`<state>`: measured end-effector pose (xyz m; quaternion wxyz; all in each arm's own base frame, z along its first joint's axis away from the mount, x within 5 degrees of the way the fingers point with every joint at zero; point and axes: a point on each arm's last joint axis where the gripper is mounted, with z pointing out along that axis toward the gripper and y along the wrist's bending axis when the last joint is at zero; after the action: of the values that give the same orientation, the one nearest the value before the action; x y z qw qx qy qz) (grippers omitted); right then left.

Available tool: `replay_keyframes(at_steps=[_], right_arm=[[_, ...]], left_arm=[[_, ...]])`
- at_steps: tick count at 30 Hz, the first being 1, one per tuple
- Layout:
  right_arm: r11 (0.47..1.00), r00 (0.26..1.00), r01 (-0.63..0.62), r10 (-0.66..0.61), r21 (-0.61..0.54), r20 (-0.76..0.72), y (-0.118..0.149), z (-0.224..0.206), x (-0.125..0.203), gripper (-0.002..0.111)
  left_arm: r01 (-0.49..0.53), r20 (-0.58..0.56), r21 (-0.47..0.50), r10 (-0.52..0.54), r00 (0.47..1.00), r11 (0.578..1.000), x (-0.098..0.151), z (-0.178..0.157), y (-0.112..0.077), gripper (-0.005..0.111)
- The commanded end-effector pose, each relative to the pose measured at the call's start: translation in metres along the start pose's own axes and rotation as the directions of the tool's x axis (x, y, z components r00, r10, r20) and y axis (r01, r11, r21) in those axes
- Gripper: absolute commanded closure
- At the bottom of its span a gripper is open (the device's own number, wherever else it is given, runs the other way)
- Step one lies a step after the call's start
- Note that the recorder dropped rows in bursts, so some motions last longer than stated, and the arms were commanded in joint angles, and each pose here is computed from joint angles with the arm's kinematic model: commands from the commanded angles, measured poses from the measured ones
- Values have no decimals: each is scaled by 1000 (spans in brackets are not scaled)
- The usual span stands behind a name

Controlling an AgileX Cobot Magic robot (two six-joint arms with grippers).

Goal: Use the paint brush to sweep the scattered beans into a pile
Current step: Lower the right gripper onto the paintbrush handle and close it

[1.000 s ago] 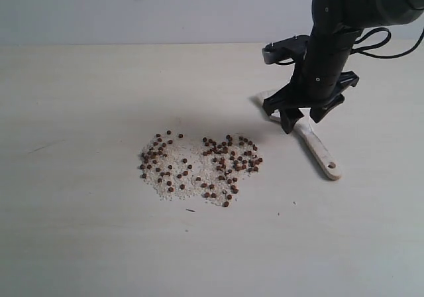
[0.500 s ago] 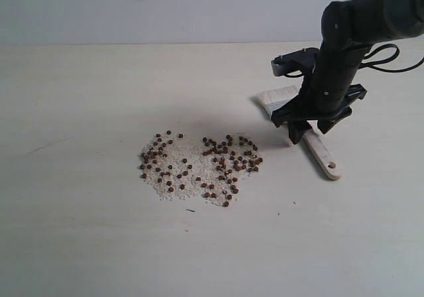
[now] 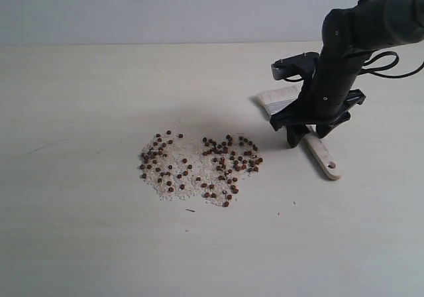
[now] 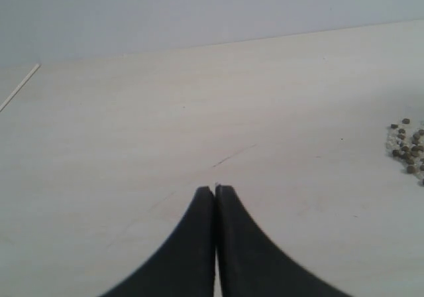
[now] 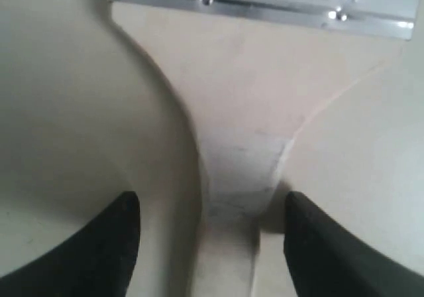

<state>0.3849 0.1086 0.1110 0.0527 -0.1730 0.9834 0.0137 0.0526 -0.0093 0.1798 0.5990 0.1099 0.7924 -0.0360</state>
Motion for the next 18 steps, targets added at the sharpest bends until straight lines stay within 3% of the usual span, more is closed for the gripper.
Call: replay_keyframes(at_steps=[1,13,18], right_arm=[[1000,999,5,-6,-5,-33,-1,-8,-5,49],[1000,999,-15,15,-3,-29,-2,12,-10,50],[1000,1000,-17,17,-3,-25,-2,12,-10,70]], left_arm=[[7,13,4,-7,1000,1000,-1,-1,0,107],[7,13,4,-7,1000,1000,-1,-1,0,107],[7,13,4,-7,1000,1000,-1,-1,0,107]])
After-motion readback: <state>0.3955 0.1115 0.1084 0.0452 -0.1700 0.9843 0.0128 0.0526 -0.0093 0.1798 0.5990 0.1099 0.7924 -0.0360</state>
